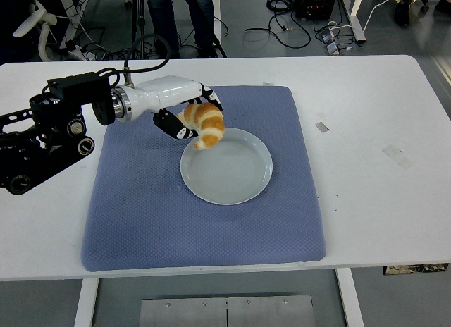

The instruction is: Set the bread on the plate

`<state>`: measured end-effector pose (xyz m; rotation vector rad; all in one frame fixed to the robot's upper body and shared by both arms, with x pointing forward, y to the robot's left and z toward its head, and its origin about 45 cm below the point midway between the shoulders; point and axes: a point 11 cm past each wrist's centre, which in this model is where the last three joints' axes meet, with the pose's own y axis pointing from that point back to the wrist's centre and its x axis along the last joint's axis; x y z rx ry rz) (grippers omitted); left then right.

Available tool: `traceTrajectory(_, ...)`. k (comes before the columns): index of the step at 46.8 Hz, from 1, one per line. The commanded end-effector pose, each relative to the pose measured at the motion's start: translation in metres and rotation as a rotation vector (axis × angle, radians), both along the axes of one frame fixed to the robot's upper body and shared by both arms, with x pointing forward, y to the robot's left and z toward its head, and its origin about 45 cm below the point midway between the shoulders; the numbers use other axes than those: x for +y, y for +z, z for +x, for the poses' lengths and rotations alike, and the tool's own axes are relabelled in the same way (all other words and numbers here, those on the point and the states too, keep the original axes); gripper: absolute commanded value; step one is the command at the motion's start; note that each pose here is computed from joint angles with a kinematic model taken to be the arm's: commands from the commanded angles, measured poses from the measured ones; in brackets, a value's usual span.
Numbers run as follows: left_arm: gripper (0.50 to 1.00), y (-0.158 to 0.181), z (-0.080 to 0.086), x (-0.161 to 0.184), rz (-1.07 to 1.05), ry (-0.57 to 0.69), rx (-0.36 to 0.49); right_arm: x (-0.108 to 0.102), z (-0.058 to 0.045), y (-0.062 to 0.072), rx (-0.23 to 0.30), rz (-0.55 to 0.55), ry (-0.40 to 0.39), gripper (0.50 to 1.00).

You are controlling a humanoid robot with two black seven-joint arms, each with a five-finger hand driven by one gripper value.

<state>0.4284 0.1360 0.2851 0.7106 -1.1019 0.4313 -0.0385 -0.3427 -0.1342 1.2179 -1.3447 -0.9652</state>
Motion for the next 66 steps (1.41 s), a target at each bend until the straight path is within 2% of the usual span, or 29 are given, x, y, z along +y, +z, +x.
traceTrajectory(1, 0.621, -0.003, -0.003, -0.01, 0.01, -0.025, -0.011, 0.0, 0.0, 0.0, 0.0, 0.0, 0.0, 1.0)
traceTrajectory(8, 0.625, -0.008, -0.008, -0.022, 0.016, -0.051, -0.009, 0.0, 0.0, 0.0, 0.0, 0.0, 0.0, 1.0)
traceTrajectory(22, 0.628, -0.029, -0.016, -0.019, 0.06, -0.062, 0.003, 0.0, 0.0, 0.0, 0.0, 0.0, 0.0, 1.0)
traceTrajectory(35, 0.639, -0.032, -0.018, -0.024, 0.05, -0.071, 0.01, 0.0, 0.0, 0.0, 0.0, 0.0, 0.0, 1.0)
traceTrajectory(40, 0.686, -0.031, -0.019, -0.025, 0.046, -0.071, 0.011, 0.0, 0.0, 0.0, 0.0, 0.0, 0.0, 1.0)
traceTrajectory(45, 0.711, -0.03, -0.022, -0.029, 0.038, -0.086, 0.012, 0.0, 0.0, 0.0, 0.0, 0.0, 0.0, 1.0)
traceTrajectory(53, 0.805, -0.029, -0.024, -0.03, 0.029, -0.089, 0.017, 0.0, 0.0, 0.0, 0.0, 0.0, 0.0, 1.0)
traceTrajectory(66, 0.822, -0.03, -0.023, -0.026, 0.041, -0.085, 0.019, 0.0, 0.0, 0.0, 0.0, 0.0, 0.0, 1.0)
